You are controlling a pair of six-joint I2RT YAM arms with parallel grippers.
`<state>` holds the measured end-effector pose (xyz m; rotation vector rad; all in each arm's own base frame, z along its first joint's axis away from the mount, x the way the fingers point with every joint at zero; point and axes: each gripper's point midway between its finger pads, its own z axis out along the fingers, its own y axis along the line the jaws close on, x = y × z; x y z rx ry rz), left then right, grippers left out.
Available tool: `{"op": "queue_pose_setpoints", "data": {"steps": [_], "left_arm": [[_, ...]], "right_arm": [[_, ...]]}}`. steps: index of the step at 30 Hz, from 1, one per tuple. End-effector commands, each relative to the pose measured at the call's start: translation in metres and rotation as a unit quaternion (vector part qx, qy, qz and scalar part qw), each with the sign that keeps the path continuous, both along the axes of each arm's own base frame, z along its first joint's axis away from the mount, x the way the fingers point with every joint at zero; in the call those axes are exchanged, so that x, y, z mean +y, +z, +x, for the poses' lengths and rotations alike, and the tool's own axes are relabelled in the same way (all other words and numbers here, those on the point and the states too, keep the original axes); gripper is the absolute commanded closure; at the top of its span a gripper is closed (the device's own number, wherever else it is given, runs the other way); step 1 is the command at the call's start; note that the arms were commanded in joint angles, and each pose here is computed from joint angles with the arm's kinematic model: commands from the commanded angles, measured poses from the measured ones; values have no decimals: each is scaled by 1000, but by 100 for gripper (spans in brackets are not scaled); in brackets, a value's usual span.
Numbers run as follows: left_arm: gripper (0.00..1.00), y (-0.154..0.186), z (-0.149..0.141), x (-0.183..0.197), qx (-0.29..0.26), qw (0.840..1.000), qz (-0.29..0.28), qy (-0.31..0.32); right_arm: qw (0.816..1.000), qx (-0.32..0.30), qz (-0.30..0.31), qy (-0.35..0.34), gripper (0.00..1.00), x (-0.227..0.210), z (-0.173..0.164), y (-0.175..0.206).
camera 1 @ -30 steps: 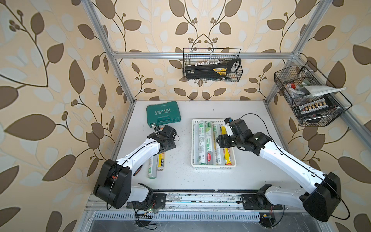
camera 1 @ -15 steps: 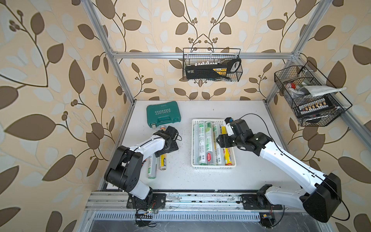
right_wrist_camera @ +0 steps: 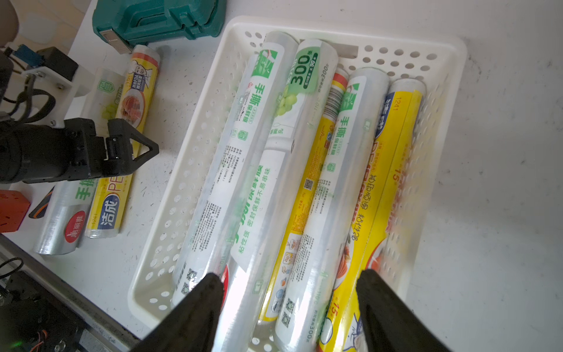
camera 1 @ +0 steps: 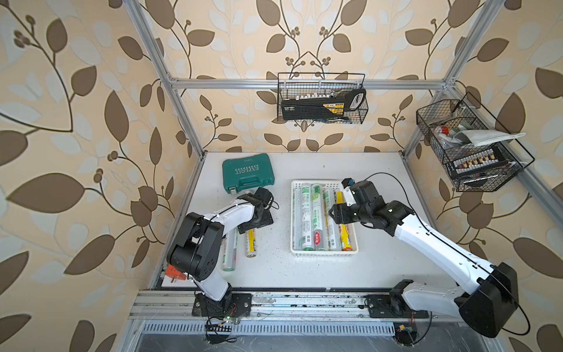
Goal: Put the plastic wrap into the basket
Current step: Pick up the plastic wrap from the center of the board.
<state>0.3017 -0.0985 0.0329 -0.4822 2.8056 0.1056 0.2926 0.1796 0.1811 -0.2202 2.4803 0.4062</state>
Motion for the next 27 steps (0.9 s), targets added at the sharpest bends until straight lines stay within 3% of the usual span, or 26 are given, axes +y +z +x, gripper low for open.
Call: {"op": "queue_pose_setpoints", "data": {"steps": [1,12,21,27], "left_arm": [[1,7,10,4,-7,1000,14,-4],[2,1,22,5,-4,1000,12,1],[28,-6,26,4,15,1000,23,-8],[45,-10,25,-6,15,1000,-6,-16]], "right_arm": [[1000,4,-1,7,28,-1,-3,-4],[1000,9,0,3,28,-7,-2,-8],[1000,16,3,1,28,-9,-1,-11],[1000,16,4,0,28,-9,-1,-11]]}}
